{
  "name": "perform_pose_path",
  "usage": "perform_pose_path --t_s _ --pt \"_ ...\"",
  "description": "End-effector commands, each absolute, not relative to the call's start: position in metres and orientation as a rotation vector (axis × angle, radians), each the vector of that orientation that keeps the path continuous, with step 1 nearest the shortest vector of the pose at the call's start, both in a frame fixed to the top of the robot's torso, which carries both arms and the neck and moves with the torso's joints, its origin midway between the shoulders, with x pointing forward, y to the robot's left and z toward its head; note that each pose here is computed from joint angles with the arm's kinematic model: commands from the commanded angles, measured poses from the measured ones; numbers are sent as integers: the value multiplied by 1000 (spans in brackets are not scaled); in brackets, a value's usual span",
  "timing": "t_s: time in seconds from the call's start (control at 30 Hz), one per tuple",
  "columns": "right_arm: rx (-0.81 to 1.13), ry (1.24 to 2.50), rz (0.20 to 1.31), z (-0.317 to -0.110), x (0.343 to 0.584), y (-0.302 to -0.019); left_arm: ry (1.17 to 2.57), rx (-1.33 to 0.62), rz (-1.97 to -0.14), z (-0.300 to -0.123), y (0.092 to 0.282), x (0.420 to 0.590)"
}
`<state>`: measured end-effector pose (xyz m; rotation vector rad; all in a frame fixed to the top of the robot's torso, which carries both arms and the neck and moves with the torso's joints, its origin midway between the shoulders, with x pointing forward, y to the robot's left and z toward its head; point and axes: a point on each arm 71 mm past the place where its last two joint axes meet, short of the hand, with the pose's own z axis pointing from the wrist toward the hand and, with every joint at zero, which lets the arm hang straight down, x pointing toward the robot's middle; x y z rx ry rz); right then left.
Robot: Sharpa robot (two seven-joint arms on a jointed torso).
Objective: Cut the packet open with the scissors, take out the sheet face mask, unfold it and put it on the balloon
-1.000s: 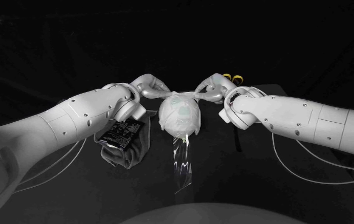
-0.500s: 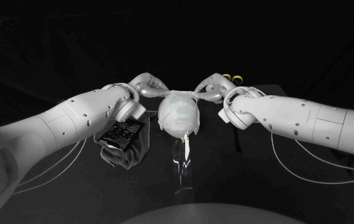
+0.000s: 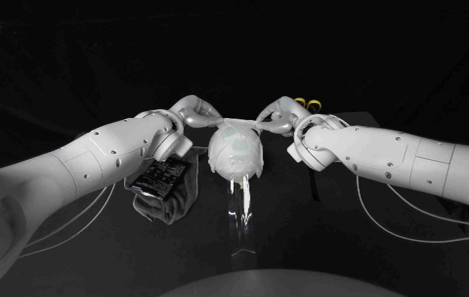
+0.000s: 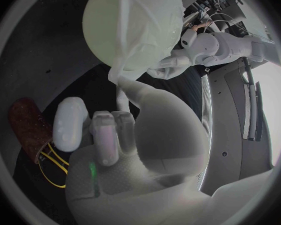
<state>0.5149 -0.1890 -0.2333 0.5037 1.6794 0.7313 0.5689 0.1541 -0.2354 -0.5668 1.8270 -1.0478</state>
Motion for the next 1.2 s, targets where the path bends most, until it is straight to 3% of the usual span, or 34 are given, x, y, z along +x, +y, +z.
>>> perform_pose_path --t_s 0.03,1.2 --pt "499 1670 716 -233 516 -190 1811 -552 -1022 -234 155 571" --pt "495 1695 688 -235 518 -188 1836 -496 -978 -236 161 576"
